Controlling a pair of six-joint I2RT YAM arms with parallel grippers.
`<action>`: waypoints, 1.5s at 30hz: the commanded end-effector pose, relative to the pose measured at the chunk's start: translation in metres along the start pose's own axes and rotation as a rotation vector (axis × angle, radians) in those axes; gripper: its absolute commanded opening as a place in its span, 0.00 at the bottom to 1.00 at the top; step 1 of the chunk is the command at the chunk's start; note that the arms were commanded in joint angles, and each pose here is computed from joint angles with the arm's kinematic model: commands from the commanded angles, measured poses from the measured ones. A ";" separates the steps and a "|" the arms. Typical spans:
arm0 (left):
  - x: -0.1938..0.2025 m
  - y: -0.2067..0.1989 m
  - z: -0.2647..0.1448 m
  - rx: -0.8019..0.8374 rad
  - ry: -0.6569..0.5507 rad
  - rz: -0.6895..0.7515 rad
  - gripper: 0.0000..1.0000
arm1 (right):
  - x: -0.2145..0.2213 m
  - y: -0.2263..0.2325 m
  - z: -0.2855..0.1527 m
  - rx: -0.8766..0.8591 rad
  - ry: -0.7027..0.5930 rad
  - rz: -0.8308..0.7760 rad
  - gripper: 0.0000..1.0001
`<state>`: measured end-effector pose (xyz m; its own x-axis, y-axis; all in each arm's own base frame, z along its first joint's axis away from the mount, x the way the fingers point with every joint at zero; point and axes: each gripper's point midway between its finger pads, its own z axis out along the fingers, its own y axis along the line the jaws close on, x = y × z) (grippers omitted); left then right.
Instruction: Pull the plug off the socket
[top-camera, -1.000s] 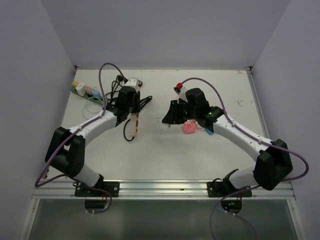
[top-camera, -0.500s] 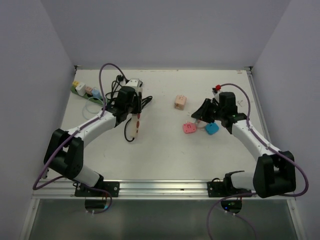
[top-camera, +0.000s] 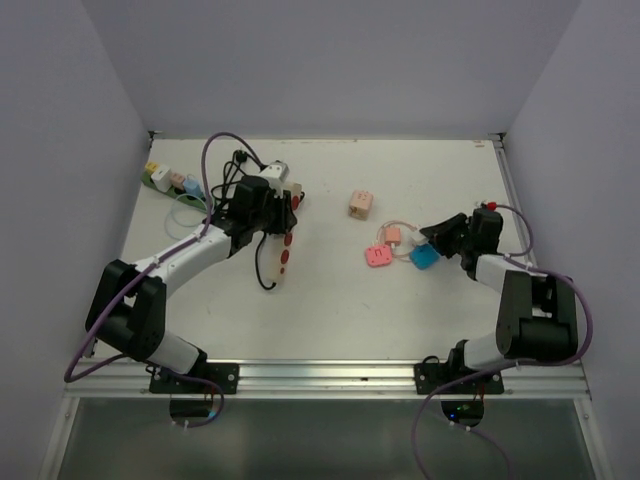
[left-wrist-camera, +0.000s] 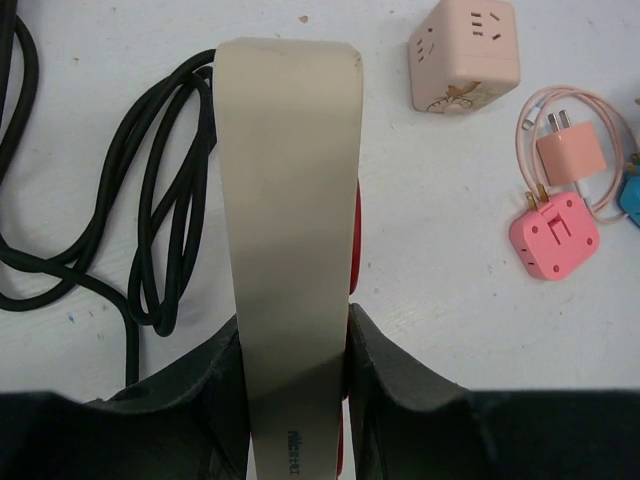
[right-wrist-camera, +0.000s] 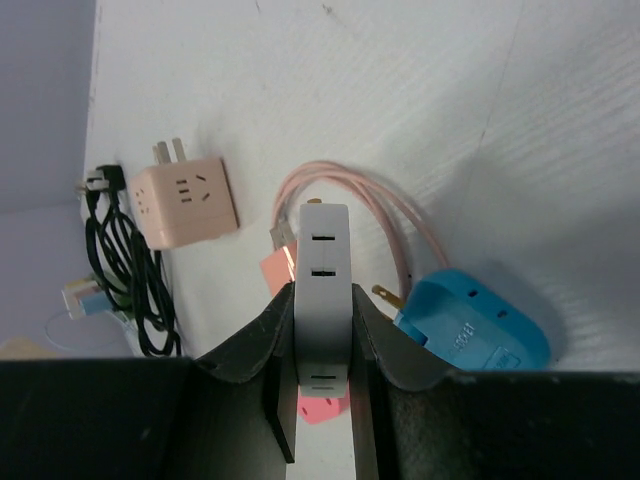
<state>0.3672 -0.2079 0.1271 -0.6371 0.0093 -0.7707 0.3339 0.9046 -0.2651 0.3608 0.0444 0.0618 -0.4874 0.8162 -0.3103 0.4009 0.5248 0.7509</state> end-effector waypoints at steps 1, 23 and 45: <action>-0.026 -0.021 -0.012 0.098 -0.091 -0.001 0.00 | -0.046 0.042 0.002 -0.123 -0.161 0.004 0.00; -0.068 -0.066 0.023 0.289 -0.098 -0.110 0.00 | -0.031 -0.023 0.007 0.231 -0.008 0.053 0.88; -0.141 -0.067 0.201 0.362 -0.196 -0.097 0.12 | 0.020 0.064 -0.064 -0.166 0.134 -0.328 0.99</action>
<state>0.5386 -0.3516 0.0933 -0.6873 -0.1118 -0.7178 0.4345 0.7286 -0.5295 0.3382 0.0670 0.1389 -0.6303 0.6230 -0.4632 0.1588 0.6875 0.7086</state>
